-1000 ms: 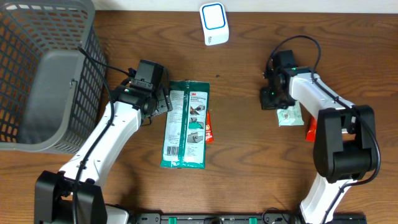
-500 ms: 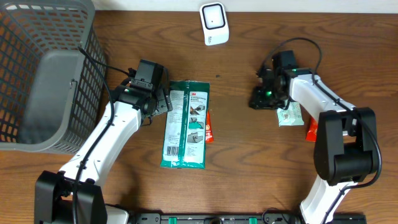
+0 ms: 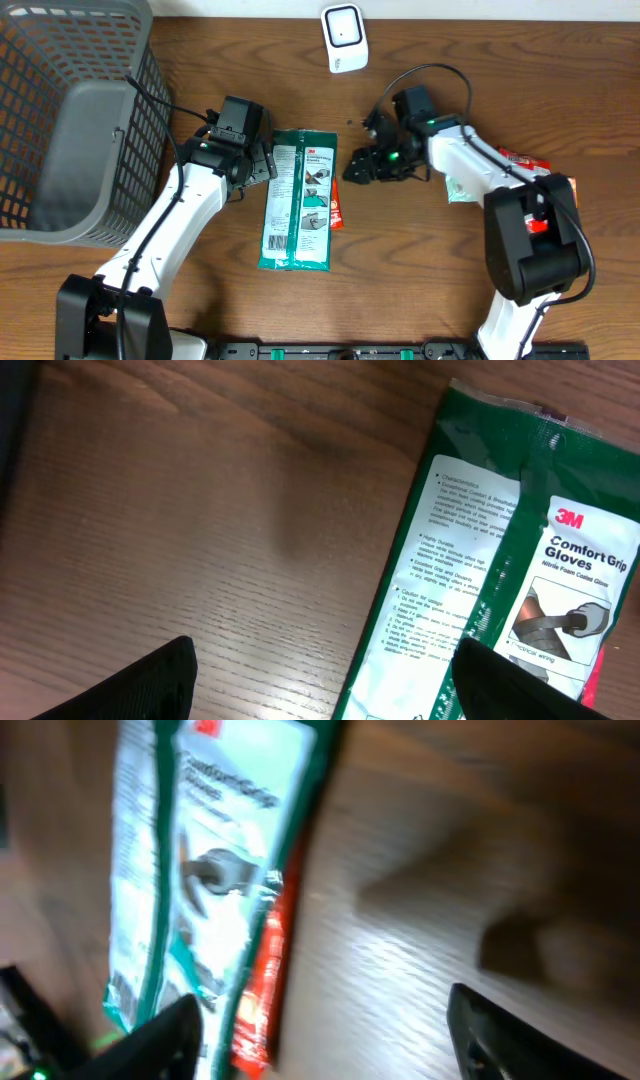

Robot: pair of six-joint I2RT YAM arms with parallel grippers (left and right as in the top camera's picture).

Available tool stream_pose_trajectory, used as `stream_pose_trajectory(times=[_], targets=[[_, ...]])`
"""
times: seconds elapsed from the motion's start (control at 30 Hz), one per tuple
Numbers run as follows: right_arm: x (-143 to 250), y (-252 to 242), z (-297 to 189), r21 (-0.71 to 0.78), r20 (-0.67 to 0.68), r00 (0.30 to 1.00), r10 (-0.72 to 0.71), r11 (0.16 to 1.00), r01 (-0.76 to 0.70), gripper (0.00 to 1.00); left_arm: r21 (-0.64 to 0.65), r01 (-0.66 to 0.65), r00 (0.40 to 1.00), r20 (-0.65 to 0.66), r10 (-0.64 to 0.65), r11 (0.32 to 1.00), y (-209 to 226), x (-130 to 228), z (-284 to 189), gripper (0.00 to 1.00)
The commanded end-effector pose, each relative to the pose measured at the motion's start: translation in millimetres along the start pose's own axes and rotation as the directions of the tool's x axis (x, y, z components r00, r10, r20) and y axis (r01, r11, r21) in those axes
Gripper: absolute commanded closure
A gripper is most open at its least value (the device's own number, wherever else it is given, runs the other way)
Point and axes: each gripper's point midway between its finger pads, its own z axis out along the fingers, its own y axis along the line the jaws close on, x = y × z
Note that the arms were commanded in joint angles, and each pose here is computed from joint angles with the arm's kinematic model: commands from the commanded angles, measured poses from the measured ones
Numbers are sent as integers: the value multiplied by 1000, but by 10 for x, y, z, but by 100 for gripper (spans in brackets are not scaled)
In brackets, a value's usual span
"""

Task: Scan the item barcode
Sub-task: 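Move the right gripper left to the green gloves pack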

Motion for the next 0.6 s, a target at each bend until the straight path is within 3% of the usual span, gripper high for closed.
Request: stream_pose_trajectory(times=[0.0, 0.13, 0.57], targets=[[37, 301, 17, -50, -4, 1000, -3, 999, 3, 11, -8, 4, 1000, 22, -4, 1000, 34, -43, -52, 18], [90, 469, 111, -61, -18, 999, -48, 997, 47, 3, -8, 4, 1000, 22, -4, 1000, 34, -43, -52, 18], [132, 651, 229, -57, -20, 996, -84, 995, 83, 1, -7, 5, 1000, 26, -5, 1000, 30, -51, -52, 18]])
